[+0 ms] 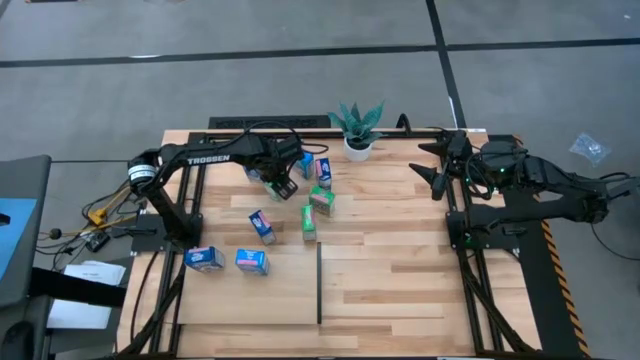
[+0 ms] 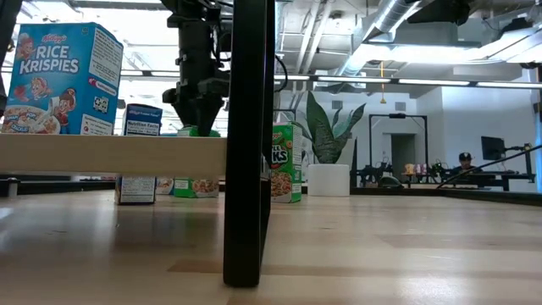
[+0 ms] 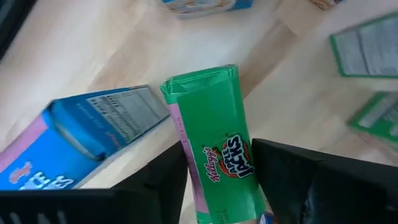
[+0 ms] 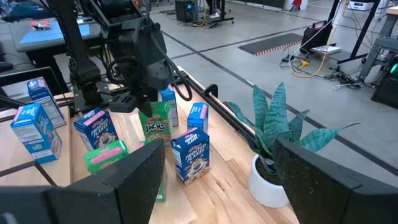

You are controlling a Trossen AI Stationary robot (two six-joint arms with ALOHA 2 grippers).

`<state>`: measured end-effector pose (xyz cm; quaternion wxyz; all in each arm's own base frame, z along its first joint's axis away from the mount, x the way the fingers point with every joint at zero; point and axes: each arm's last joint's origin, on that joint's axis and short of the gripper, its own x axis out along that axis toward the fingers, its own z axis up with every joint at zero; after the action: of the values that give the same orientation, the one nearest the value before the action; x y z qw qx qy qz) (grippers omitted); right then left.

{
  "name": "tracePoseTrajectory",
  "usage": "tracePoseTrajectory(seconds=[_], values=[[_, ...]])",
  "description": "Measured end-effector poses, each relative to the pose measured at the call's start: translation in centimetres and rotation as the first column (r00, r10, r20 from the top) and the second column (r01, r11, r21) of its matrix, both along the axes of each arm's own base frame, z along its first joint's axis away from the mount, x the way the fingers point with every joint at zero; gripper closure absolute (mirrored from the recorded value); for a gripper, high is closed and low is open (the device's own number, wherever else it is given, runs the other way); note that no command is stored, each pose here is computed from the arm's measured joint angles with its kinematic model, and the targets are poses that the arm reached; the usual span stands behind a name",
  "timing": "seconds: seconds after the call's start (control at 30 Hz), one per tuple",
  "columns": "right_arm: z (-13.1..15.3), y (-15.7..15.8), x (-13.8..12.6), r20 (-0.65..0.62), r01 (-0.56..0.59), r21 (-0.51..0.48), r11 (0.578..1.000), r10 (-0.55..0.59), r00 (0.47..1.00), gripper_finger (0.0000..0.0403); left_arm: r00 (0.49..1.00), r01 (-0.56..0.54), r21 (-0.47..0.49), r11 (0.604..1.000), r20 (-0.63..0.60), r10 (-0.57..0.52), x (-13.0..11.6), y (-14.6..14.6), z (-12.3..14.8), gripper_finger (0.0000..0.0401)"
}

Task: Stack cereal on shelf
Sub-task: Put the left green cereal box on the shelf

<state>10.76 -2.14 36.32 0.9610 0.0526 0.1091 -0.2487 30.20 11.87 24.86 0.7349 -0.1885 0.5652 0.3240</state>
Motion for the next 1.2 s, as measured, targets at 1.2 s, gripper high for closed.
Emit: tracePoseTrajectory(seconds=[1.2], values=[[0.0, 0.0, 0.0, -0.002, 0.000, 0.001, 1.000, 0.000, 1.000, 0.0081, 0.615, 0.590, 0.145, 0.795, 0.557, -0.558, -6.0, -13.8, 12.9, 0.0276]])
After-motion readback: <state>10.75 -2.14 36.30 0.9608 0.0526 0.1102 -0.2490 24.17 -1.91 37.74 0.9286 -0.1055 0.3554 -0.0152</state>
